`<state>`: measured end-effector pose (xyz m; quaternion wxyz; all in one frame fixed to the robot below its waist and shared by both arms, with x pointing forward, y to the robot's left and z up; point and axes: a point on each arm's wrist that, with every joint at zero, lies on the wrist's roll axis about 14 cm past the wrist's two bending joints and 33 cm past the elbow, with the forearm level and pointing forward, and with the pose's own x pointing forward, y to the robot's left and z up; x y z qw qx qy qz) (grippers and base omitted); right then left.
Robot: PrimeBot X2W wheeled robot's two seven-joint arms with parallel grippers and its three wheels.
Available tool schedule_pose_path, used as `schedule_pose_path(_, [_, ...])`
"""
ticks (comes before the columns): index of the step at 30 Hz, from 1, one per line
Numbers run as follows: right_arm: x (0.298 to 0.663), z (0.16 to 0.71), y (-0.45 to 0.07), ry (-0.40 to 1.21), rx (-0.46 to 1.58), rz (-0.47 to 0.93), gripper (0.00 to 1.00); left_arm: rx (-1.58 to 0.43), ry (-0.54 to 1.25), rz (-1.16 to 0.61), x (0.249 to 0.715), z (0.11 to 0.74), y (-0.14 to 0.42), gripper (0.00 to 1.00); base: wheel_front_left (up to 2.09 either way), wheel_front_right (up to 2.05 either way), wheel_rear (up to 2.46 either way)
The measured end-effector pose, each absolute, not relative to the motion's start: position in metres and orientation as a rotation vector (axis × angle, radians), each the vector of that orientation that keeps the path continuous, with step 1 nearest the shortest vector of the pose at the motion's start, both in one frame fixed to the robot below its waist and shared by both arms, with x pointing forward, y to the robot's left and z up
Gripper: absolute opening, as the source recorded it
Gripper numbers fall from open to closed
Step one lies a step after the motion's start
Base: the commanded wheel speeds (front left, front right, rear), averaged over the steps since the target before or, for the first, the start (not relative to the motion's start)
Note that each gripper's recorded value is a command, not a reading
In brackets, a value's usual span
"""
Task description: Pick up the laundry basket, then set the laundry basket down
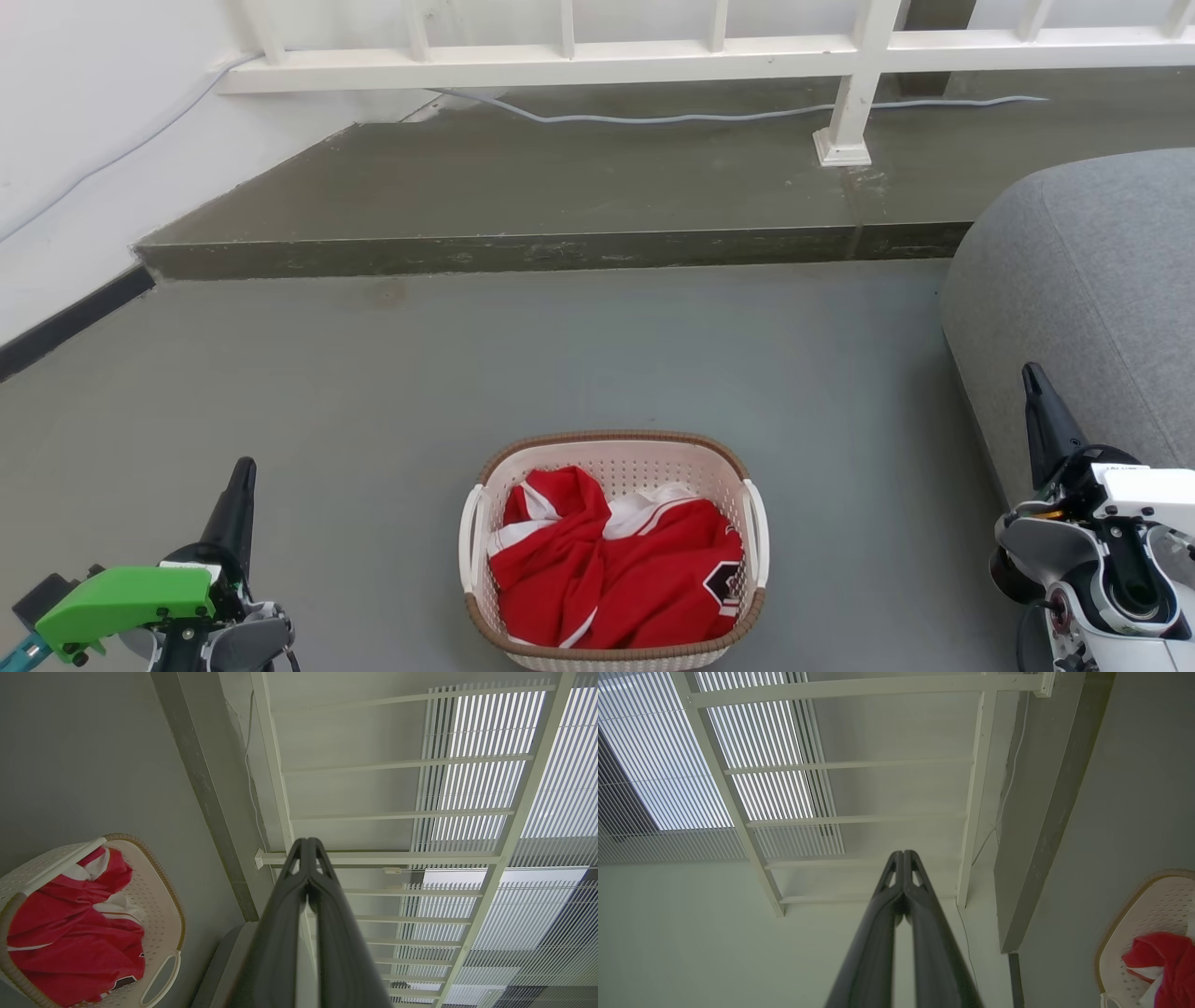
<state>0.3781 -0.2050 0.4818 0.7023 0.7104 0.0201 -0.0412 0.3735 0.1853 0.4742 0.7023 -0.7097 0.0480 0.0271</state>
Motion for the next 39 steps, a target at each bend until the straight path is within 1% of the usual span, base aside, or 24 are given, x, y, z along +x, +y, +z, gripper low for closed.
schedule_pose_path(39, [0.3778,0.4804,-0.2047,0.05,1.585,-0.093,0.0,-1.582,0.103,0.061,0.3741,0.4748,0.1864,0.0,0.0,0.0,0.0])
